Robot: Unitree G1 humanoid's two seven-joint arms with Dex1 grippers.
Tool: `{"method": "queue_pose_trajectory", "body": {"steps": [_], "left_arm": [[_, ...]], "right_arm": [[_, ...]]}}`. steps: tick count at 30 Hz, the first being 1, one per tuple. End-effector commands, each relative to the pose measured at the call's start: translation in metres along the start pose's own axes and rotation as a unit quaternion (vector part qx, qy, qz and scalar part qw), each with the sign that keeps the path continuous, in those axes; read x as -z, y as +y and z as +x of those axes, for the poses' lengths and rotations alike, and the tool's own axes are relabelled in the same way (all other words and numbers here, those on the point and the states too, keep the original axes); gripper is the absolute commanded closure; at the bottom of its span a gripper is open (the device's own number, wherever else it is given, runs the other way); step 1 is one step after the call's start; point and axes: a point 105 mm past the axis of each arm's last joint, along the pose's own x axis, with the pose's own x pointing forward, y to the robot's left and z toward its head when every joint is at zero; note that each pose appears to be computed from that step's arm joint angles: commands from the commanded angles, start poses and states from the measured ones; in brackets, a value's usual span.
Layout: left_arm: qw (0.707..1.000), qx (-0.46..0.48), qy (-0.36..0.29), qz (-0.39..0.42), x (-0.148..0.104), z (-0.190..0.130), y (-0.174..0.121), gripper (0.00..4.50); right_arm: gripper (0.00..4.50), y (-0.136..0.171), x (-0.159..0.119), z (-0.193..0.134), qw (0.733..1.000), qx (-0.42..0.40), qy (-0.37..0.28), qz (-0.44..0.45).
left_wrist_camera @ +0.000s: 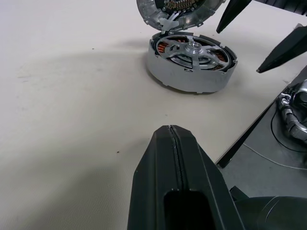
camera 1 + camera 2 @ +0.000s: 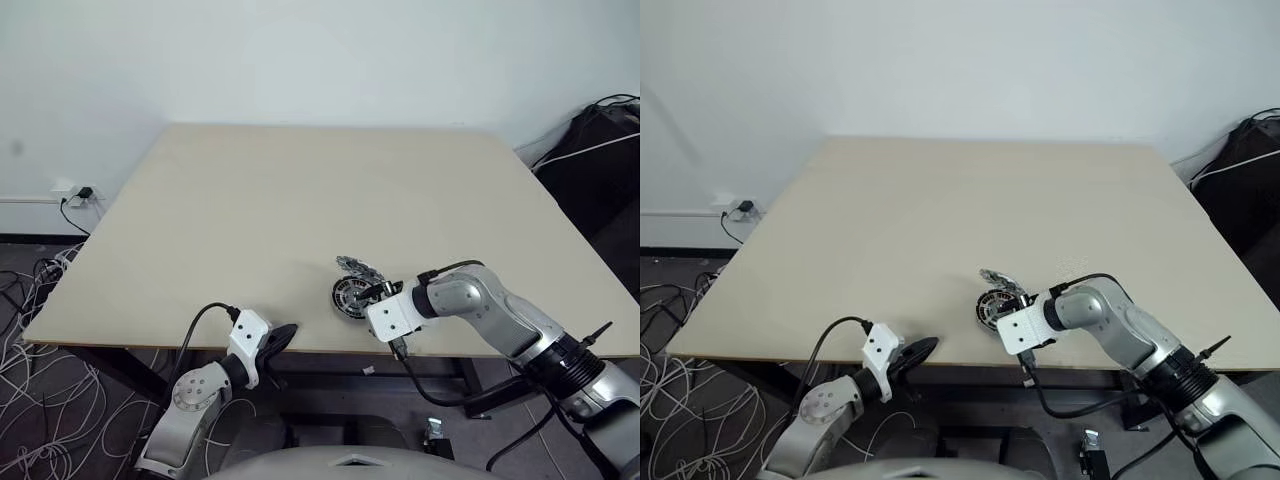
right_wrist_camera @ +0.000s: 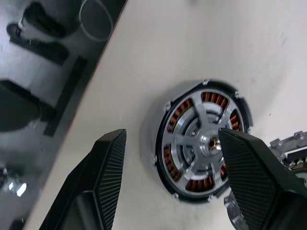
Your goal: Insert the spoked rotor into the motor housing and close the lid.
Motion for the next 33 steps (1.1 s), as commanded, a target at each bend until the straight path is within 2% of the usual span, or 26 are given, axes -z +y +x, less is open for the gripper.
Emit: {"method": "queue_pose_trajectory", "body": {"steps": [1, 8, 20, 32, 33], "left_arm": [[1.000, -0.001, -0.019, 0.006, -0.007, 0.002, 0.001, 4.50], [1.000, -0.004, -0.019, 0.006, -0.006, 0.002, 0.002, 4.50], [1.000, -0.007, -0.020, 0.004, -0.004, 0.002, 0.003, 4.50], [1.000, -0.012, -0.023, 0.001, -0.002, 0.002, 0.003, 4.50], [1.000, -0.013, -0.023, 0.001, -0.002, 0.002, 0.003, 4.50]], "right_arm": [[1.22, -0.011, 0.010, -0.006, 0.999, 0.015, 0.025, -0.018], [1.22, -0.007, 0.024, -0.002, 0.999, -0.001, 0.046, -0.025], [1.22, 0.000, 0.017, 0.004, 0.998, -0.032, 0.034, -0.044], [1.22, 0.001, 0.022, 0.008, 0.996, -0.054, 0.043, -0.050], [1.40, 0.001, 0.022, 0.008, 0.996, -0.053, 0.043, -0.050]]}}
